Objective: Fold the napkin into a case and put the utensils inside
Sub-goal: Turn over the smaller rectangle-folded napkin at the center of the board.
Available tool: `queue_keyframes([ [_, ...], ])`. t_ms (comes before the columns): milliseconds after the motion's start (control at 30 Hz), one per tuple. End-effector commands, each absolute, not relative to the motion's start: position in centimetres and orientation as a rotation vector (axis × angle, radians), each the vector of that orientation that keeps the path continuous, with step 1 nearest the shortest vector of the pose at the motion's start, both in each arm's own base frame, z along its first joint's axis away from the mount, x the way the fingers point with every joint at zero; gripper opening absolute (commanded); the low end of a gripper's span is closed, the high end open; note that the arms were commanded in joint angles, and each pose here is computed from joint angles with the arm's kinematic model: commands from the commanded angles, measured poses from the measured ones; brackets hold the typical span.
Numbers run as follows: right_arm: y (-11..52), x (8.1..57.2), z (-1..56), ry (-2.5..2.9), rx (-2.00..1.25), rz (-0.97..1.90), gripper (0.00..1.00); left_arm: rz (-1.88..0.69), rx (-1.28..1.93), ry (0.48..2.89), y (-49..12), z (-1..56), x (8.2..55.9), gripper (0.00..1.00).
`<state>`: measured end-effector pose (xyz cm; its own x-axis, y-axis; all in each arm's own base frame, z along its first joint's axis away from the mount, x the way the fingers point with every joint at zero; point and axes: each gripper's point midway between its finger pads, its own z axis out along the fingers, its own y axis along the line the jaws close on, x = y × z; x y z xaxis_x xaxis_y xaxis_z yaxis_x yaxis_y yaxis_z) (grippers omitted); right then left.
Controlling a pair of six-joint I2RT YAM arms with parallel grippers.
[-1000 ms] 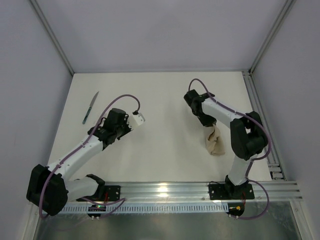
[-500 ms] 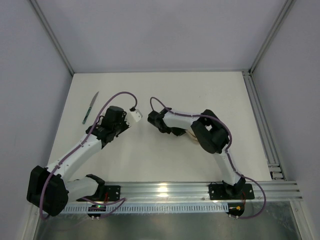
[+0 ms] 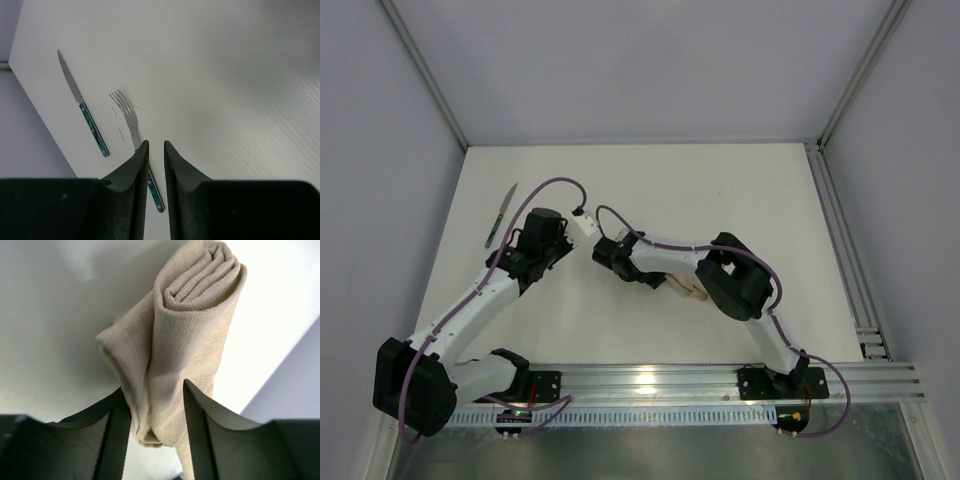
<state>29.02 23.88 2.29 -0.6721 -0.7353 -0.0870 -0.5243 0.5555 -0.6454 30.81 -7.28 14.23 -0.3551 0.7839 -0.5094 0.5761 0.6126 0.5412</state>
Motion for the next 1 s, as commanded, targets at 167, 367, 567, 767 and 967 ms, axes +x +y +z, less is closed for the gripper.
queue_keyframes([
  [167, 33.7, 25.6, 4.0, 2.503, -0.917, -0.177, 0.68, 0.332, 0.973, 2.051, -6.9, 16.7, 31.4, 0.21],
  [367, 34.0, 23.0, 7.5, 2.482, -0.906, 0.020, 0.69, 0.291, 0.947, 2.064, -7.1, 17.0, 31.5, 0.22],
  [567, 29.7, 23.1, 11.4, 2.472, -0.781, 0.102, 0.66, 0.208, 0.921, 2.080, -8.1, 17.3, 31.7, 0.25],
  [767, 22.4, 27.0, 13.9, 2.450, -0.462, 0.237, 0.38, -0.039, 0.976, 2.146, -12.2, 16.3, 32.2, 0.31],
  [967, 18.1, 28.8, 10.9, 2.462, -0.281, 0.277, 0.12, -0.209, 1.160, 2.109, -20.0, 15.1, 32.5, 0.41],
])
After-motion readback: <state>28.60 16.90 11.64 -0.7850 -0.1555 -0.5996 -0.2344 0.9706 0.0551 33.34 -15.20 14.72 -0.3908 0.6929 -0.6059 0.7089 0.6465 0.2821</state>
